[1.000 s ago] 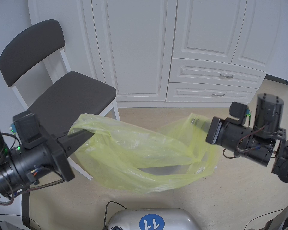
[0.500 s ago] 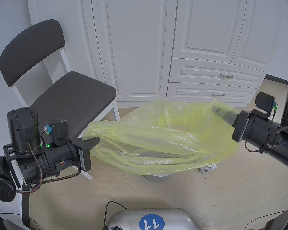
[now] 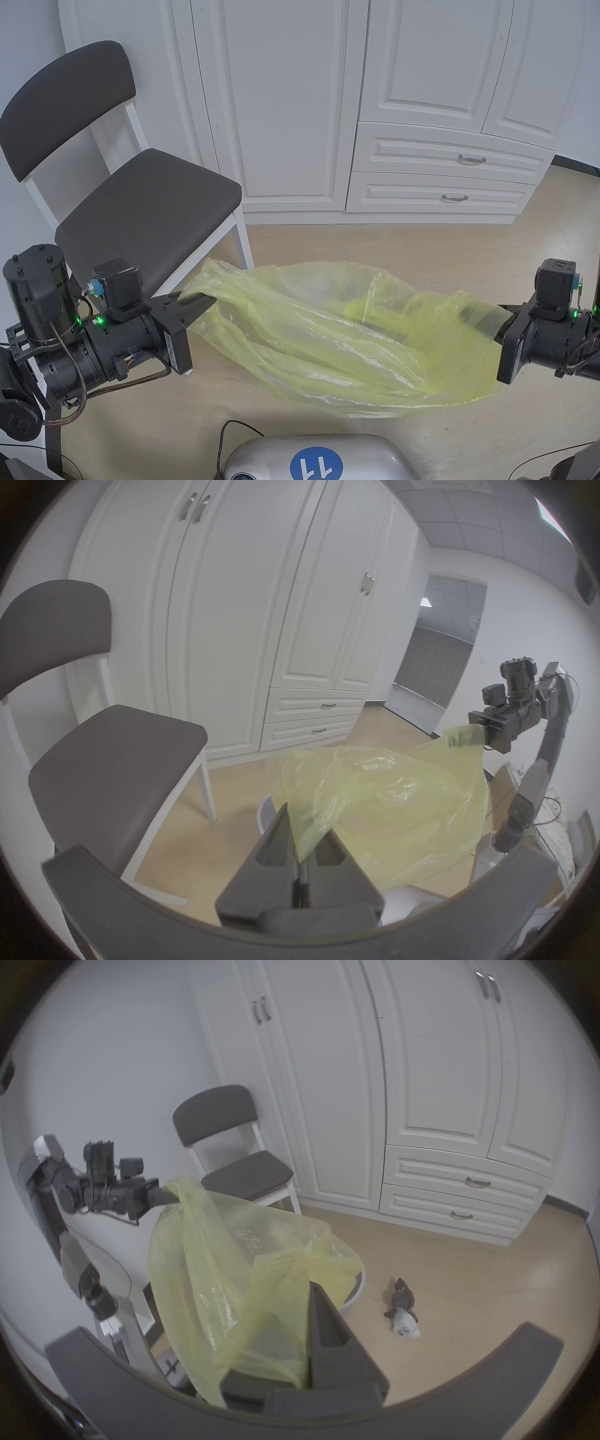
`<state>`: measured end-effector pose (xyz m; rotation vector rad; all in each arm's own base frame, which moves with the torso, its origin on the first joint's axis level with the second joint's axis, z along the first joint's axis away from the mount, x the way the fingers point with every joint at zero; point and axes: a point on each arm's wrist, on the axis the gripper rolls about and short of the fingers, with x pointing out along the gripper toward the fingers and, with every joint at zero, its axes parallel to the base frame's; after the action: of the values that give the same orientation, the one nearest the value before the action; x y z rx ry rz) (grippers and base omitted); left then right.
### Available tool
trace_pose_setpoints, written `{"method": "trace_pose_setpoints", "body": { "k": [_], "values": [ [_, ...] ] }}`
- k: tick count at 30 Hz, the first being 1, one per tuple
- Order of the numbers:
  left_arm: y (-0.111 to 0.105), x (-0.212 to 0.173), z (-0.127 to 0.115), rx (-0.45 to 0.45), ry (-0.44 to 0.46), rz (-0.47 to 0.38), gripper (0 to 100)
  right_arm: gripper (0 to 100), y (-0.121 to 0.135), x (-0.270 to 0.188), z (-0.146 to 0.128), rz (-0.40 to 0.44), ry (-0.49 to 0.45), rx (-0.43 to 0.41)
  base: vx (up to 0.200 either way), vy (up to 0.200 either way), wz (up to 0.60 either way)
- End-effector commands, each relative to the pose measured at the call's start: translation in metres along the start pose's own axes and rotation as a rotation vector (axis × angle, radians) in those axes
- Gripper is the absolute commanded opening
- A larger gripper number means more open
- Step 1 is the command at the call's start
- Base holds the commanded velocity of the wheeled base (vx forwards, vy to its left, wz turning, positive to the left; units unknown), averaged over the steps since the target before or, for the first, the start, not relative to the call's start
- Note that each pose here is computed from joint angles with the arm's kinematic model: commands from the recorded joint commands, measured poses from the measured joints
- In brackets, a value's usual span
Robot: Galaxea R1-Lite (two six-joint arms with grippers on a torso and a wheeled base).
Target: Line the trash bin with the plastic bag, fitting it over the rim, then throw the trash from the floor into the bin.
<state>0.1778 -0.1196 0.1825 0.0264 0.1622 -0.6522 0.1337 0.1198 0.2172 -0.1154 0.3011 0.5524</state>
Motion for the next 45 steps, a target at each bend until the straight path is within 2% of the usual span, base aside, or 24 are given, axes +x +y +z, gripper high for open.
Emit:
{"method": "trace_pose_setpoints", "body": {
  "k": [1,7,11,16,19,22,26,29,31,35,39,45],
  "values": [
    [-0.001,-0.002,-0.009,0.006,0.025,-0.021,0,0,0.001,-0.006,-0.004,0.009,0.004,-0.020,0.000,0.000,0.00],
    [-0.010,0.006,-0.014,0.008,0.046,-0.077,0,0,0.004,0.004,-0.012,0.025,0.048,-0.031,0.000,0.000,0.00],
    [-0.023,0.010,-0.020,0.009,0.023,-0.141,0,0,0.011,0.009,-0.019,0.054,0.083,-0.048,0.000,0.000,0.00],
    [-0.052,0.010,-0.032,-0.013,-0.061,-0.283,0,0,0.021,0.004,-0.027,0.129,0.104,-0.075,0.000,0.000,0.00],
    [-0.061,0.015,-0.041,-0.014,-0.078,-0.341,0,0,0.023,0.007,-0.030,0.153,0.115,-0.079,0.000,0.000,0.00],
    [-0.068,0.024,-0.049,-0.015,-0.085,-0.366,0,0,0.025,0.012,-0.032,0.160,0.110,-0.076,0.000,0.000,0.00],
    [-0.083,0.044,-0.059,-0.056,-0.130,-0.404,0,0,0.030,0.022,-0.041,0.175,0.046,-0.075,0.000,0.000,0.00],
    [-0.089,0.056,-0.062,-0.096,-0.117,-0.380,0,0,0.035,0.029,-0.042,0.183,-0.012,-0.064,0.000,0.000,0.00],
    [-0.091,0.063,-0.061,-0.133,-0.128,-0.332,0,0,0.037,0.033,-0.042,0.180,-0.039,-0.057,0.000,0.000,0.00],
    [-0.092,0.074,-0.055,-0.189,-0.161,-0.276,0,0,0.038,0.039,-0.043,0.178,-0.050,-0.046,0.000,0.000,0.00],
    [-0.090,0.078,-0.052,-0.199,-0.178,-0.260,0,0,0.040,0.044,-0.043,0.178,-0.048,-0.040,0.000,0.000,0.00],
    [-0.080,0.094,-0.053,-0.233,-0.184,-0.215,0,0,0.040,0.051,-0.041,0.167,-0.110,-0.008,0.000,0.000,0.00]
  ]
}}
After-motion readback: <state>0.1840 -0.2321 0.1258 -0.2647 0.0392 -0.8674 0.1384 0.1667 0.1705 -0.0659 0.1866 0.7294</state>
